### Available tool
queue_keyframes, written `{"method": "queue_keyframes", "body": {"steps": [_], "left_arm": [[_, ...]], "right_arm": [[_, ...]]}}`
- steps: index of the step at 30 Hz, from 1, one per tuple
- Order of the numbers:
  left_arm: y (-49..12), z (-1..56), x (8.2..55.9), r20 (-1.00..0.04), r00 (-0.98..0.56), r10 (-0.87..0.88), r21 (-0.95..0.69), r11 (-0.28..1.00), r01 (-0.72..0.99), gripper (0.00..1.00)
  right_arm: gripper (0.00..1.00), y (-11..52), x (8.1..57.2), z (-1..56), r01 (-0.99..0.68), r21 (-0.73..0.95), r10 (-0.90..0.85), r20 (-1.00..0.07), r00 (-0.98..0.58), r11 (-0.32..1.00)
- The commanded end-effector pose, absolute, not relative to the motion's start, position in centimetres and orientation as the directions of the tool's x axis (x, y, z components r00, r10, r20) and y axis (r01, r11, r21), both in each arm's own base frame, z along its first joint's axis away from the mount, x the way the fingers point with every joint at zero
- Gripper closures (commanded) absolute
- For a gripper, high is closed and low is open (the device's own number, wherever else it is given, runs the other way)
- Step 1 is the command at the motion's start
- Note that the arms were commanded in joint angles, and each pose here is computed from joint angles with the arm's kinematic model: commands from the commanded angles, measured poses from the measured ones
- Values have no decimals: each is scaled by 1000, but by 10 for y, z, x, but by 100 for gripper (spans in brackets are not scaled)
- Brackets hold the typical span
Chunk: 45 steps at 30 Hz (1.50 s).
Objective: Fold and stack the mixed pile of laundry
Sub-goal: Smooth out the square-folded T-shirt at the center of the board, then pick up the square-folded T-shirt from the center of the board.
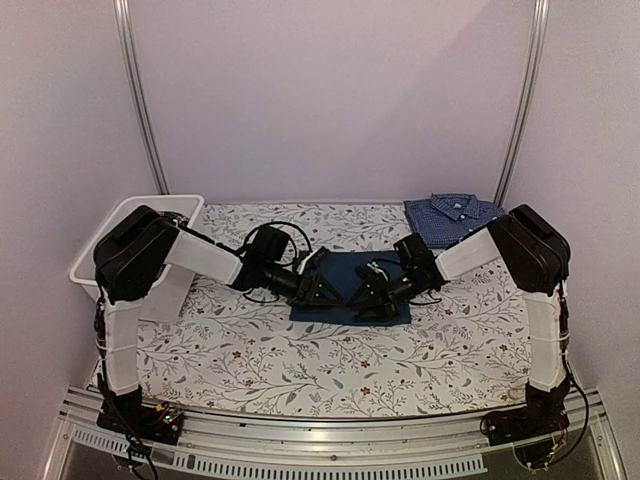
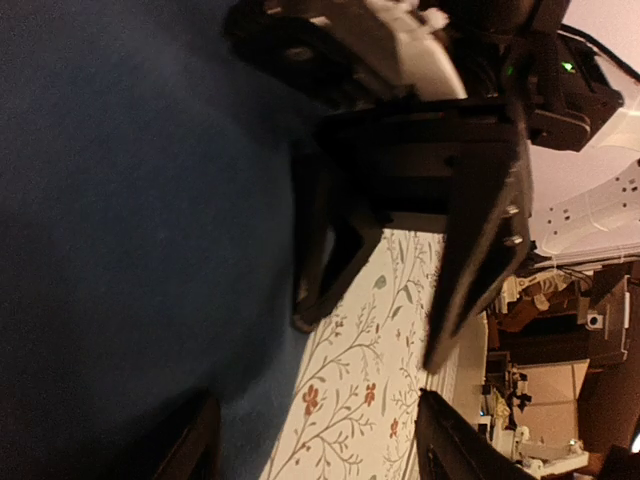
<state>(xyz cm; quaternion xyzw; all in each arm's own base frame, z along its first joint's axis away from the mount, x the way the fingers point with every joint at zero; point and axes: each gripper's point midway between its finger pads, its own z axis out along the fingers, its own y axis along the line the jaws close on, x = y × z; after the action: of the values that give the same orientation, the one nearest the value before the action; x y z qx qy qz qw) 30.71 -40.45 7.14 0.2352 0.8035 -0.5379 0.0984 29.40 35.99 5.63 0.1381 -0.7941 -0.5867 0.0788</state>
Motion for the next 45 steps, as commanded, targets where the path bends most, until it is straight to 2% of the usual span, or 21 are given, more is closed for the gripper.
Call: {"method": "queue_keyframes", "body": {"steps": [1, 6, 7, 9, 11, 15, 19, 22, 26, 32, 38, 45], "left_arm": [[-384, 24, 306, -284, -934, 215, -870, 351, 345, 34], [-361, 7, 276, -230, -952, 203, -875, 384, 294, 34], [-357, 8, 270, -233, -951, 203, -871, 391, 297, 34], [-346, 14, 265, -264, -945, 195, -851, 415, 323, 34], [-338, 30, 269, -332, -926, 177, -817, 438, 376, 34], [-336, 73, 292, -521, -834, 182, -690, 484, 538, 29], [-359, 111, 317, -692, -667, 276, -467, 533, 705, 26], [-385, 118, 326, -762, -518, 388, -262, 547, 795, 27], [-424, 112, 327, -782, -354, 513, -76, 484, 872, 32], [-491, 97, 295, -763, -91, 640, 111, 269, 957, 41], [-538, 71, 277, -752, -6, 659, 127, 154, 980, 51], [-561, 45, 264, -772, -13, 636, 57, 90, 994, 58]], "right_arm": [[39, 328, 287, 7, 2, 940, -250, 93, -964, 342], [40, 302, 259, -20, 61, 918, -242, 167, -956, 392], [40, 299, 252, -21, 77, 911, -246, 190, -951, 406], [41, 296, 248, -12, 50, 909, -258, 170, -951, 414], [41, 296, 253, 17, -34, 924, -268, 75, -960, 381], [40, 281, 264, 61, -93, 929, -215, -15, -977, 359], [40, 256, 273, 84, -123, 915, -139, -74, -988, 385], [41, 233, 287, 92, -117, 898, -49, -107, -993, 423], [41, 208, 303, 96, -76, 875, 60, -119, -991, 479], [41, 201, 304, 83, -14, 858, 102, -77, -992, 514], [41, 198, 296, 68, 38, 850, 124, -33, -992, 526], [41, 194, 293, 56, 96, 831, 157, 11, -988, 549]]}}
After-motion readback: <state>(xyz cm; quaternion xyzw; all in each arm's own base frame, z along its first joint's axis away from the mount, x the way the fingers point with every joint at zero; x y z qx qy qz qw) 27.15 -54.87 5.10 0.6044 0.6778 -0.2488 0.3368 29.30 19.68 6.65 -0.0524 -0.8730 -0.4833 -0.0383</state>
